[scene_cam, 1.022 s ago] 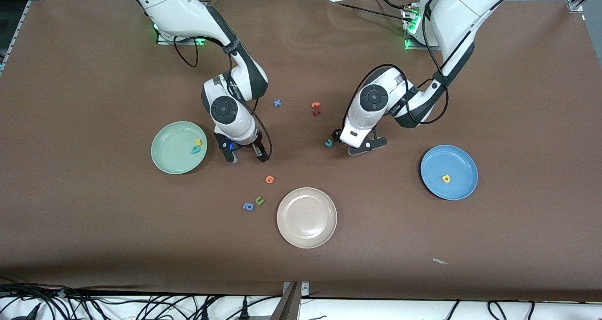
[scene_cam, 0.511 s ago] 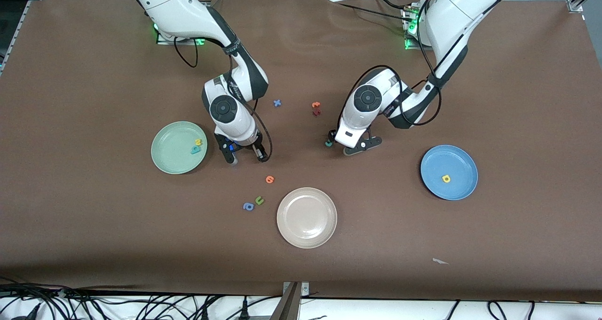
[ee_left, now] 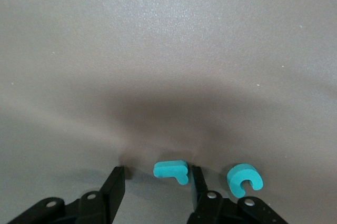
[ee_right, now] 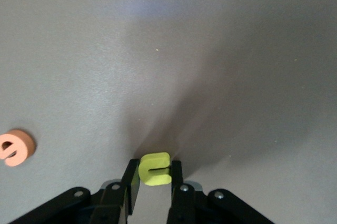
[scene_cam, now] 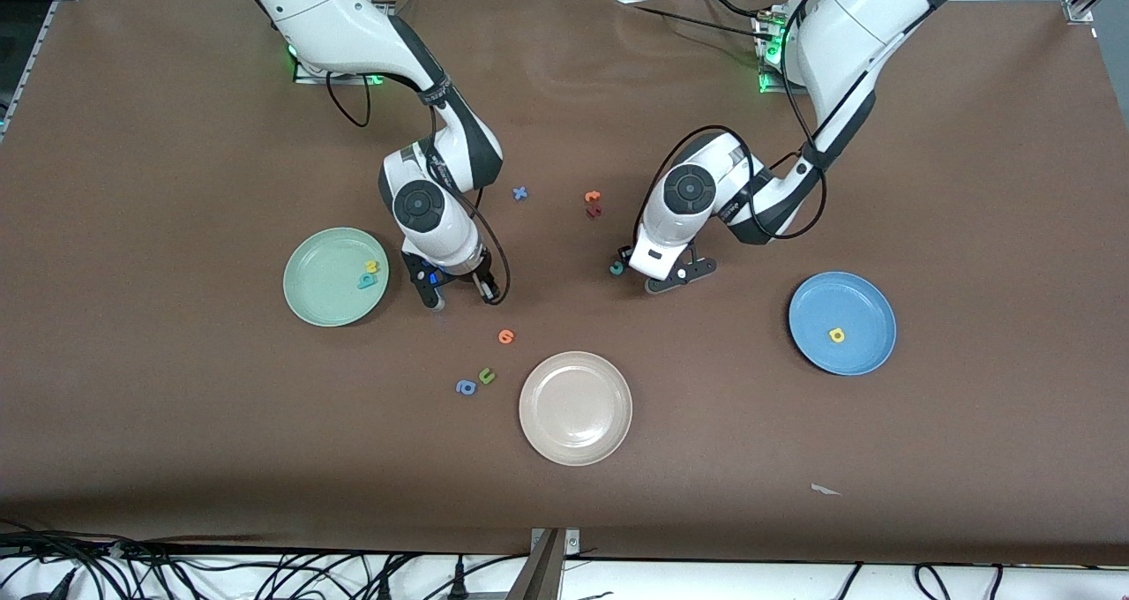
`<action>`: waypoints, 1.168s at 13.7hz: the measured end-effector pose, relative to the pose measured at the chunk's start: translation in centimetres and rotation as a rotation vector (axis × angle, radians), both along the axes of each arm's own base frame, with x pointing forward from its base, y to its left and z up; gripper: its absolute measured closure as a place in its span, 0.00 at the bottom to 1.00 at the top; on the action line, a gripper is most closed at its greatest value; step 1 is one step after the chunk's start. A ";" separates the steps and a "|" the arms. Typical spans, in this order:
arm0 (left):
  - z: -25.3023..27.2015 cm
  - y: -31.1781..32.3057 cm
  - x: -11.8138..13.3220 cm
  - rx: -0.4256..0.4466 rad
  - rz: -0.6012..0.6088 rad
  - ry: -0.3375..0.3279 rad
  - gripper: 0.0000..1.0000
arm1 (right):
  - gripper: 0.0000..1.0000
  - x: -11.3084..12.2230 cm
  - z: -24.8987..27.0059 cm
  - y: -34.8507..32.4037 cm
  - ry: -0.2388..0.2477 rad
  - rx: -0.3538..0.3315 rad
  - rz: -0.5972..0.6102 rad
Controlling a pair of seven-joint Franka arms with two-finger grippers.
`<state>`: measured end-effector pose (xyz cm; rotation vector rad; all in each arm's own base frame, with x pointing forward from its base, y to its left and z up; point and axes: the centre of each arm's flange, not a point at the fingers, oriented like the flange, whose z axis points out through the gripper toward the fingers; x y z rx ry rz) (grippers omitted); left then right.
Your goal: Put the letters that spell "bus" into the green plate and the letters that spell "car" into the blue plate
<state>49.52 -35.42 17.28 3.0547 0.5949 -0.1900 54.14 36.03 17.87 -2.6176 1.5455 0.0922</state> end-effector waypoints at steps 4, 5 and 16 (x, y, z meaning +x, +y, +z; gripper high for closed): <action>-0.1 -0.1 -0.1 0.001 0.004 0.001 0.44 | 0.72 1.0 0.9 -2.2 0.030 -0.042 0.058; -0.2 -0.3 -0.2 0.002 0.003 0.003 0.48 | 0.72 1.6 2.0 -3.6 0.052 -0.062 0.094; -0.1 -0.8 -0.1 0.002 0.012 -0.005 0.64 | 0.23 4.2 8.2 -23.7 0.253 -0.069 0.432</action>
